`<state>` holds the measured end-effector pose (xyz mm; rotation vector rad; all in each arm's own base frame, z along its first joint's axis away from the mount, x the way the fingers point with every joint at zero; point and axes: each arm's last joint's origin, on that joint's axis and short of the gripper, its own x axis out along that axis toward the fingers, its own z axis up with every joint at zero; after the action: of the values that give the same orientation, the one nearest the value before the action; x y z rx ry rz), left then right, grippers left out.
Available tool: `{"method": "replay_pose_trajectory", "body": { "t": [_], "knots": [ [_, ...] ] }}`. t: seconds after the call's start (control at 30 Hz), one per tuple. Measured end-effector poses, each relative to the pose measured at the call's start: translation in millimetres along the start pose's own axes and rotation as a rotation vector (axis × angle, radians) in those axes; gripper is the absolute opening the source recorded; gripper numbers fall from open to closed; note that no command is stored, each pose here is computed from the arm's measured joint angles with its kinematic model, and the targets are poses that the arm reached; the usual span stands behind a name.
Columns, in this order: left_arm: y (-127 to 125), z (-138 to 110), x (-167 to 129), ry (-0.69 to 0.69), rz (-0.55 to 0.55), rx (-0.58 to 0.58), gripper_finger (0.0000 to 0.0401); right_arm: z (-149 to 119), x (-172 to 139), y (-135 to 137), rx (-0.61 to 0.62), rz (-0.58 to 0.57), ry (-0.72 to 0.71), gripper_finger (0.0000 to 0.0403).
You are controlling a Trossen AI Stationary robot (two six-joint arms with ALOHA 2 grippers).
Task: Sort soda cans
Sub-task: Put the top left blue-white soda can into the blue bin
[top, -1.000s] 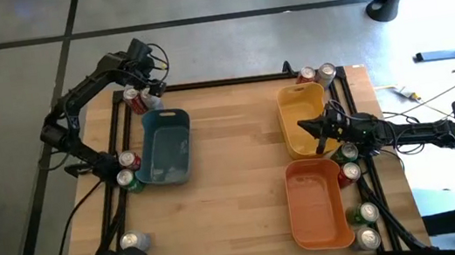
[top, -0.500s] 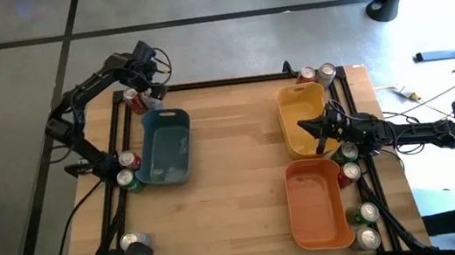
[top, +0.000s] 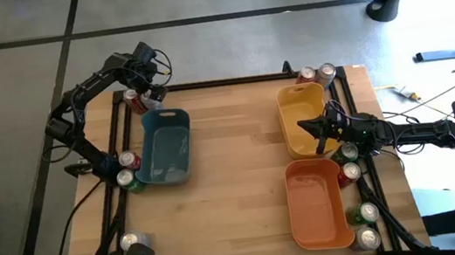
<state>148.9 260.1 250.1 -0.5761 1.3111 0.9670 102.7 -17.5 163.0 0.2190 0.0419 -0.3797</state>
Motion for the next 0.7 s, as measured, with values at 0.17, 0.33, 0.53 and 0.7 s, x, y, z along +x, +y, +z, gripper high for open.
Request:
{"method": "replay_pose_trajectory", "body": {
  "t": [0.17,0.33,0.53,0.7],
  "knots": [
    [-0.5,2.1,-0.7,-0.013,-0.004,0.017,0.028,0.0,0.0,0.0,0.0,0.0,0.0,0.0007],
    [-0.2,3.8,-2.9,-0.018,-0.007,0.022,0.028,0.0,0.0,0.0,0.0,0.0,0.0,0.0007],
    [-0.2,4.0,-2.9,-0.02,-0.007,0.015,0.028,0.1,0.0,0.0,0.0,0.0,0.0,0.0007],
    [-0.3,3.2,-0.7,-0.022,0.002,0.018,0.0287,0.1,0.0,0.0,0.0,0.0,0.0,0.0007]
  ]
}}
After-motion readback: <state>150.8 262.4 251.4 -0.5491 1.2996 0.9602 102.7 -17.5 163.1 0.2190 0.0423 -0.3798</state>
